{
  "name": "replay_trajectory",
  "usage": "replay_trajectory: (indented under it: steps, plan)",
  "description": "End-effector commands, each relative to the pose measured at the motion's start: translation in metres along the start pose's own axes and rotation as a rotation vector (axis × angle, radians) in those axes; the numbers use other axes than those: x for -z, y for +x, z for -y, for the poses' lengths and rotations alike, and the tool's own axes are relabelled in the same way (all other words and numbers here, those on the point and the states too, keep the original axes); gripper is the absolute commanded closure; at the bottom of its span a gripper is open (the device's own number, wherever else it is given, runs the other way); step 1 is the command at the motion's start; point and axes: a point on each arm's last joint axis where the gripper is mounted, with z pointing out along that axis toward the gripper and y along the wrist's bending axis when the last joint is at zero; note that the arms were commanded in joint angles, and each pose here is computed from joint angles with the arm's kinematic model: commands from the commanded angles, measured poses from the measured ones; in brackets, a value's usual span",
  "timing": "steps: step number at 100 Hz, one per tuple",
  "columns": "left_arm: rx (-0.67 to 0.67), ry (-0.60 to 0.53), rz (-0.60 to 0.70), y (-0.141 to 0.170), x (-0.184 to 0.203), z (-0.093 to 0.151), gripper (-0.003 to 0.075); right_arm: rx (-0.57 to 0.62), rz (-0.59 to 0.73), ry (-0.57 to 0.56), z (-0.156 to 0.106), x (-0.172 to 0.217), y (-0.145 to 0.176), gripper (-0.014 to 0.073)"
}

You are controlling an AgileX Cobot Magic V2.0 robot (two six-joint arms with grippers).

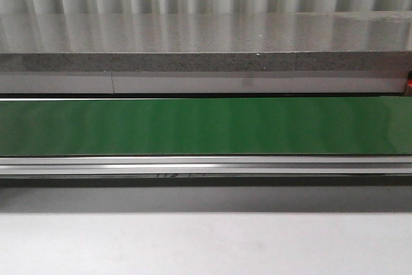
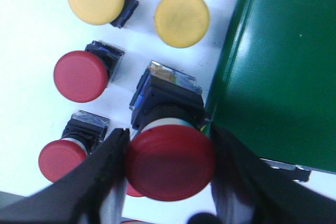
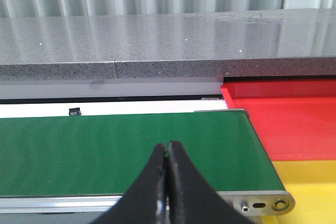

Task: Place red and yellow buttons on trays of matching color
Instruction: 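Set the red button on the green belt and open the left gripper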

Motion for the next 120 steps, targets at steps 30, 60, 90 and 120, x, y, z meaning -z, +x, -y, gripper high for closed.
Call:
replay_trajectory:
  steps: [30, 60, 90, 120]
  plan:
    - [-0.191, 0.043, 0.02, -0.002, 0.016, 0.065, 0.0603, 0.011, 0.084, -0.003, 0.0, 0.001, -0.007, 0.0661]
    - [-0.204, 0.062, -0.016, -0.009, -0.003, 0.07, 0.0553, 0.011, 0.084, -0.003, 0.0, 0.001, -0.007, 0.0661]
    - [-0.173, 0.147, 0.014, -0.012, 0.002, 0.077, 0.0217, 0.011, 0.084, -0.003, 0.0, 0.001, -0.007, 0.0661]
    - [-0.138, 0.101, 0.228, -0.039, 0.056, 0.071, 0.0218, 0.011, 0.084, -0.003, 0.0, 0.001, -0.007, 0.0661]
